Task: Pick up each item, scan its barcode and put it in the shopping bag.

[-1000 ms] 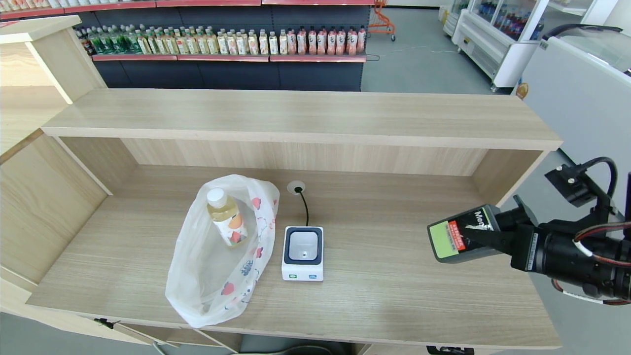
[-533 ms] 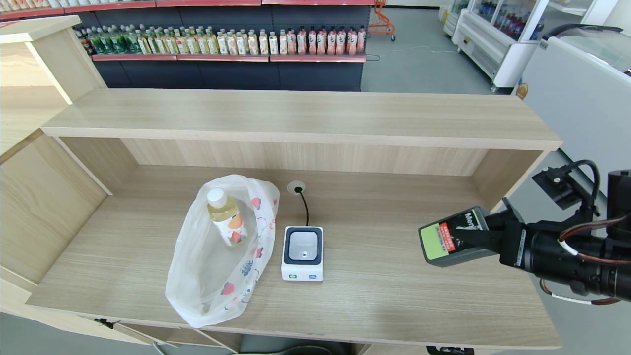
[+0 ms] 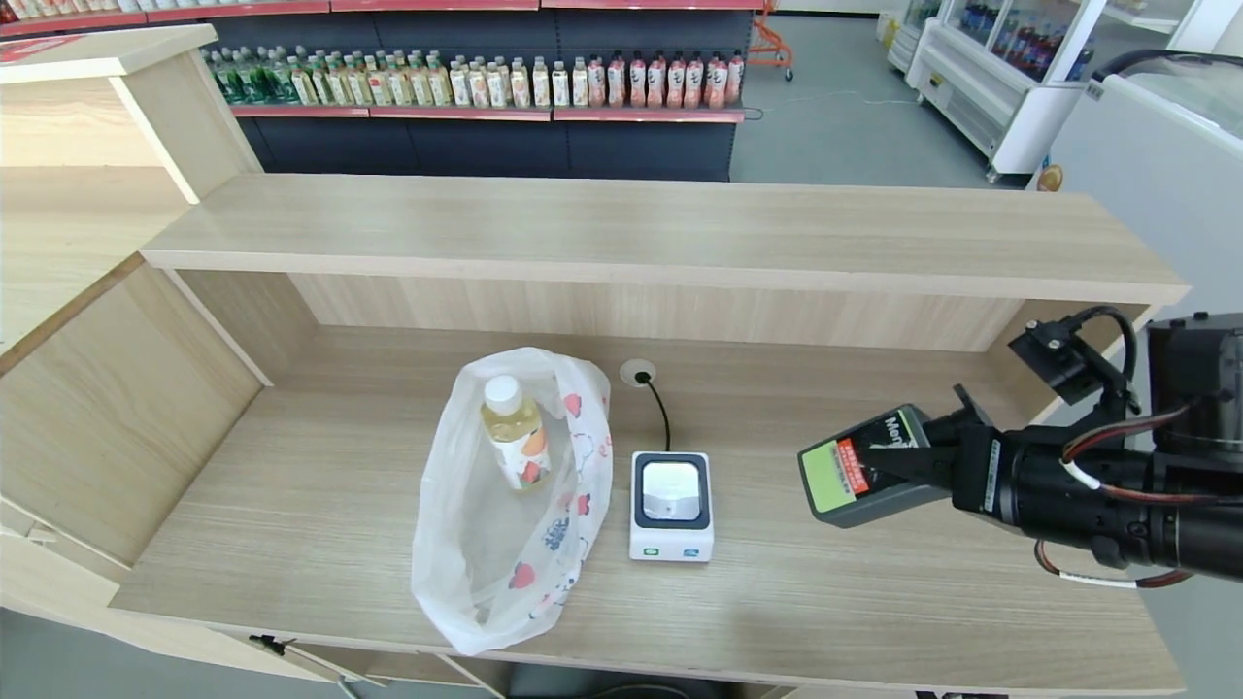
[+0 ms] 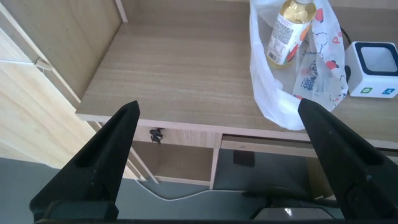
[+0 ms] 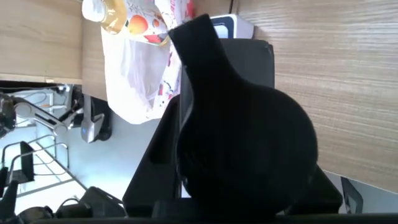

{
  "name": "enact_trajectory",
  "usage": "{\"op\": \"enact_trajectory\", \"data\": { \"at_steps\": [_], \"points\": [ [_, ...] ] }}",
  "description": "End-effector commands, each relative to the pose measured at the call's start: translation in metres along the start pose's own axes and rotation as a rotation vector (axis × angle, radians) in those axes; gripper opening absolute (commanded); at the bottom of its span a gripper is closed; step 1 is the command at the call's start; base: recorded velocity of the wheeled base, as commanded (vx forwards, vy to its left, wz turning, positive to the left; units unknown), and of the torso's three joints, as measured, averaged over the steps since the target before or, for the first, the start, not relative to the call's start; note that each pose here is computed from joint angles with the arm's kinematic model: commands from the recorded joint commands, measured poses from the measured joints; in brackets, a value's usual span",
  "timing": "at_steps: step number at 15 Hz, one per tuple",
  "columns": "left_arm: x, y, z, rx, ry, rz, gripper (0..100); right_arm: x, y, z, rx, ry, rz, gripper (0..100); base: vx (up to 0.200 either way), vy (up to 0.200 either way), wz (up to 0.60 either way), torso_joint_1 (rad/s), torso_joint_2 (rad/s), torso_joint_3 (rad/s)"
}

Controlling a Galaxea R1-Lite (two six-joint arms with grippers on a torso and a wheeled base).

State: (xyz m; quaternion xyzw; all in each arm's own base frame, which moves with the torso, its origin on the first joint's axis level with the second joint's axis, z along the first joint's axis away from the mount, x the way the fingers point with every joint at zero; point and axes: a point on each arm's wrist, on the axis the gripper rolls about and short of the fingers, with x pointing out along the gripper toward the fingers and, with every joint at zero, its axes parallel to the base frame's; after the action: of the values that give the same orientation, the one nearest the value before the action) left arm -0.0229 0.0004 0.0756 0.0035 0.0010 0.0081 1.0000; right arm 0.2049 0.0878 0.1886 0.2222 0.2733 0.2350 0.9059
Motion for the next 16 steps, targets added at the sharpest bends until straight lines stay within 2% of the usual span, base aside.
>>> {"op": "enact_trajectory", "data": {
  "at_steps": [1, 7, 11, 16],
  "points": [
    [0.0, 0.0, 0.0, 0.001, 0.0, 0.001, 100, 0.02, -0.005, -0.002, 0.008, 0.048, -0.022, 0, 0.0, 0.0, 0.0, 0.0, 0.0, 0.0],
    [0.0, 0.0, 0.0, 0.001, 0.0, 0.001, 100, 0.071, -0.014, -0.008, 0.023, 0.143, -0.055, 0, 0.0, 0.0, 0.0, 0.0, 0.0, 0.0],
    [0.0, 0.0, 0.0, 0.001, 0.0, 0.001, 100, 0.091, 0.0, -0.018, 0.0, 0.194, -0.012, 0, 0.0, 0.0, 0.0, 0.0, 0.0, 0.0],
    [0.0, 0.0, 0.0, 0.001, 0.0, 0.001, 100, 0.129, 0.004, -0.015, -0.033, 0.179, -0.028, 0, 0.0, 0.0, 0.0, 0.0, 0.0, 0.0]
  ]
}}
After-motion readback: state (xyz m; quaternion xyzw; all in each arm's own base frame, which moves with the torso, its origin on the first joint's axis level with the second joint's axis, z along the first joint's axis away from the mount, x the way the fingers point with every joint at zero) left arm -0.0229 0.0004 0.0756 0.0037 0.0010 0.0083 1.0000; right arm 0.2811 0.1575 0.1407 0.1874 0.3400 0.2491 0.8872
